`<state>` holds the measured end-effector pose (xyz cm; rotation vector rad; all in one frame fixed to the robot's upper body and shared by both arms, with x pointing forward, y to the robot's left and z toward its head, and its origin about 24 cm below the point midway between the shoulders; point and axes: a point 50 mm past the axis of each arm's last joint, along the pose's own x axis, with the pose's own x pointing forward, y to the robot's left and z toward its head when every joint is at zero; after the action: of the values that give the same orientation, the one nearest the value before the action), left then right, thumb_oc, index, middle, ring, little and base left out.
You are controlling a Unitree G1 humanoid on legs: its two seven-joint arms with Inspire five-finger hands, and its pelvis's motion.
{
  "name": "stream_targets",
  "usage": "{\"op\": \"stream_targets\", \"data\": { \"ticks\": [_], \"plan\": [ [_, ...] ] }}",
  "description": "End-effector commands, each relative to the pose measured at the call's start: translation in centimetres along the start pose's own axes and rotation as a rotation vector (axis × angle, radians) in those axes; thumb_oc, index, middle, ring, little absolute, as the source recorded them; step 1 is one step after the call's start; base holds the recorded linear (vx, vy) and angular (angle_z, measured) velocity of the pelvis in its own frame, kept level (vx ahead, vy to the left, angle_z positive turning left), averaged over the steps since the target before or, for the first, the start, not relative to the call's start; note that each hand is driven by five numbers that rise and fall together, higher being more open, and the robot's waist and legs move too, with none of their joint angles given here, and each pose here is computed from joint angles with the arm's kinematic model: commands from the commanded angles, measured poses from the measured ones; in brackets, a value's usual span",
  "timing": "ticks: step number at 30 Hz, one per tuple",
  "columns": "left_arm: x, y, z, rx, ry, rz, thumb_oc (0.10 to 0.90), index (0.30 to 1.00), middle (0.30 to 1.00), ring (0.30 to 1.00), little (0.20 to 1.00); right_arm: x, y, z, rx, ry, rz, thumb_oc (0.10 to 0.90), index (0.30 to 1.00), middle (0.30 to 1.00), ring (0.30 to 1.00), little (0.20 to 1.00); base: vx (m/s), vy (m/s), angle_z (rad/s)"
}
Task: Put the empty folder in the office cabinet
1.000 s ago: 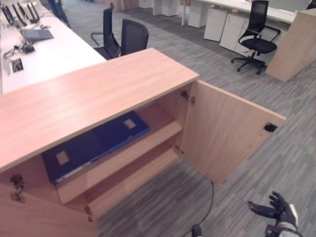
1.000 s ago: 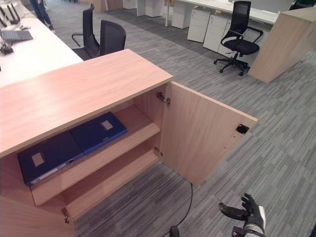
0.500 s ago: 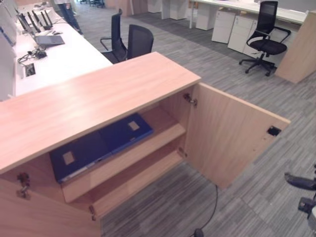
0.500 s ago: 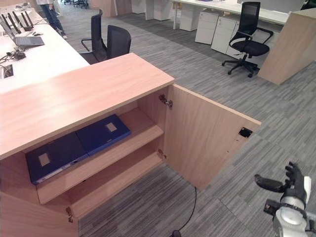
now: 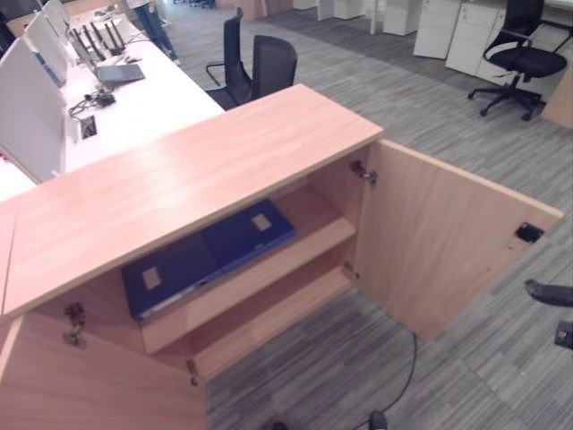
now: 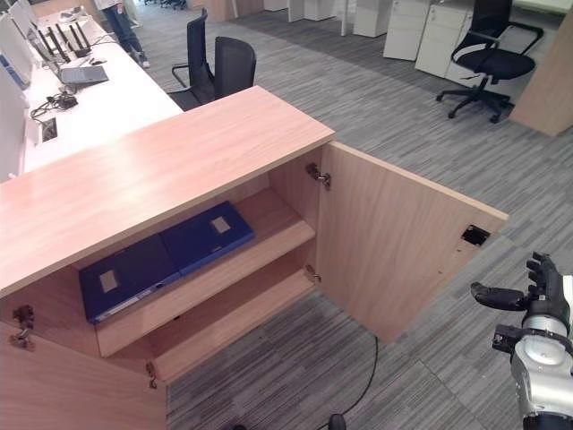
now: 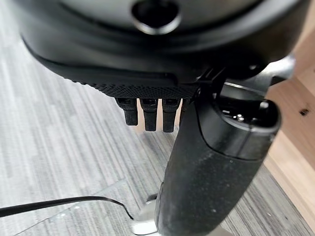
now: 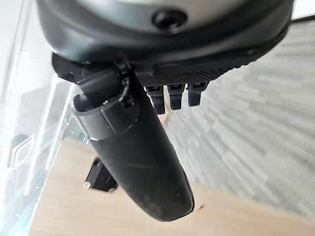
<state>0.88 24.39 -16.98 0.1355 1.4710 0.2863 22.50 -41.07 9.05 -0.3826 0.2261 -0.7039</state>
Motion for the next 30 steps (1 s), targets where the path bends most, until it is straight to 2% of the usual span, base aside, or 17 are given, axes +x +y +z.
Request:
{"op": "stream_targets", "data": {
  "ticks": [1, 18, 22, 28, 30],
  "plan": [
    [-0.1, 4.8, 1.2, -0.016, -0.031, 0.130, 0.800, 0.900, 0.900, 0.900, 0.900, 1.8, -1.5, 7.5, 0.089, -0.284, -0.049, 0.800, 0.900, 0.900, 0.900, 0.900, 0.02, -0.049, 0.08],
    [-0.1, 4.9, 2.1, 0.013, -0.073, 0.120, 0.800, 0.900, 0.900, 0.900, 0.900, 4.0, -3.1, 13.1, 0.028, -0.339, -0.075, 0.800, 0.900, 0.900, 0.900, 0.900, 0.00, -0.028, 0.07],
    [-0.2, 4.9, 1.9, 0.023, -0.073, 0.117, 0.800, 0.900, 0.900, 0.900, 0.900, 4.1, -2.5, 14.1, -0.020, -0.356, -0.037, 0.800, 0.900, 0.900, 0.900, 0.900, 0.00, -0.007, 0.04],
    [-0.2, 5.1, 1.8, 0.033, -0.074, 0.106, 0.800, 0.900, 0.900, 0.900, 0.900, 4.0, -0.3, 13.9, -0.113, -0.355, 0.112, 0.800, 0.900, 0.900, 0.900, 0.900, 0.00, 0.000, 0.00],
    [-0.2, 5.4, 2.2, 0.037, -0.090, 0.096, 0.800, 0.900, 0.900, 0.900, 0.900, 3.8, 1.3, 13.0, -0.196, -0.311, 0.265, 0.800, 0.900, 0.900, 0.900, 0.900, 0.00, -0.017, 0.00]
  ]
}}
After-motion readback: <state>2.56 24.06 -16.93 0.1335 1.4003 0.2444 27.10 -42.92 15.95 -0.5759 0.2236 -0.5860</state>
